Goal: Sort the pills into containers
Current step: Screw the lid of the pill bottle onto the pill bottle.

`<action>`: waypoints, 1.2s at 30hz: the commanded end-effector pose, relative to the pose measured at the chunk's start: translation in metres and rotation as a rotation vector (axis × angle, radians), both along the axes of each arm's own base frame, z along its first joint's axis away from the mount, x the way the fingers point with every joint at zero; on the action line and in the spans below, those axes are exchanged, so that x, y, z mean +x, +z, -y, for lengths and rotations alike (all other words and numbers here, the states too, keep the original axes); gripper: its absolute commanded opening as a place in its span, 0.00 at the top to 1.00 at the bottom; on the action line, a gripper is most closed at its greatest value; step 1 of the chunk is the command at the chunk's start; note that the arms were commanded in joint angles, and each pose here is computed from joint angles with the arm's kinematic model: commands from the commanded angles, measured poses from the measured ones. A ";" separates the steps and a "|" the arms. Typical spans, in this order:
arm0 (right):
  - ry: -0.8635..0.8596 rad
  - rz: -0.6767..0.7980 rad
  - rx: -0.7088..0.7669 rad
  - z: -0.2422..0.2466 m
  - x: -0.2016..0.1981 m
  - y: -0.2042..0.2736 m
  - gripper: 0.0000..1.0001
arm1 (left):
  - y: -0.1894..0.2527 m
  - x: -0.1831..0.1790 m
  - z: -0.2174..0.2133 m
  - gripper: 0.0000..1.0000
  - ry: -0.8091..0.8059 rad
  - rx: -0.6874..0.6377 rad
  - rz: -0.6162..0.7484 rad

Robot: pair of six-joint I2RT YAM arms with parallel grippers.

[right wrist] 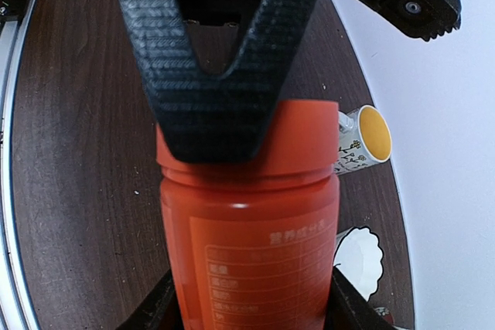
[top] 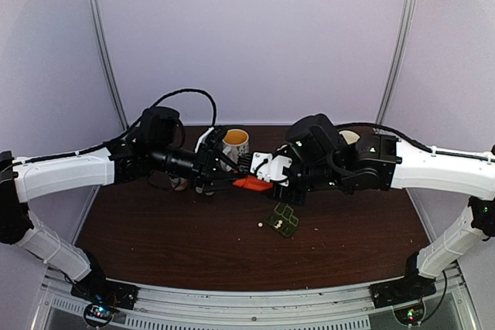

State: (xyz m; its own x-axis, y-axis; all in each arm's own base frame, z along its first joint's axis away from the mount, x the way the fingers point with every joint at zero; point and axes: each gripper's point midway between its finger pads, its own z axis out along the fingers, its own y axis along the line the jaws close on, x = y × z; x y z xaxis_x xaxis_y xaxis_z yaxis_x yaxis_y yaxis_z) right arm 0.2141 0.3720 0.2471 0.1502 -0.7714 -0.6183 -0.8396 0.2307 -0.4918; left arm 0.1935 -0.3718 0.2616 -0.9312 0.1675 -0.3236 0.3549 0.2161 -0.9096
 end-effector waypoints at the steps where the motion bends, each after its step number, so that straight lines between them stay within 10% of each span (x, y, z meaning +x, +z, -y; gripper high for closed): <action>1: 0.025 -0.022 0.014 -0.006 -0.007 0.011 1.00 | 0.009 0.001 0.001 0.48 -0.021 0.023 0.092; 36: 0.425 -0.823 0.261 -0.037 -0.084 0.036 1.00 | 0.042 -0.050 -0.046 0.49 -0.313 0.079 1.457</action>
State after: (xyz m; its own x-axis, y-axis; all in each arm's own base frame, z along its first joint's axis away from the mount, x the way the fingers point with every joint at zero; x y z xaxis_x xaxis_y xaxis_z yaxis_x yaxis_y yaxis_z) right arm 0.1468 0.4107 0.2686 -0.0658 -0.6263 -0.7768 -0.9811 -0.1014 0.1649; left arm 0.1380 -0.3294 0.2828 0.0320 0.3813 -0.9239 0.9991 0.0134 0.0402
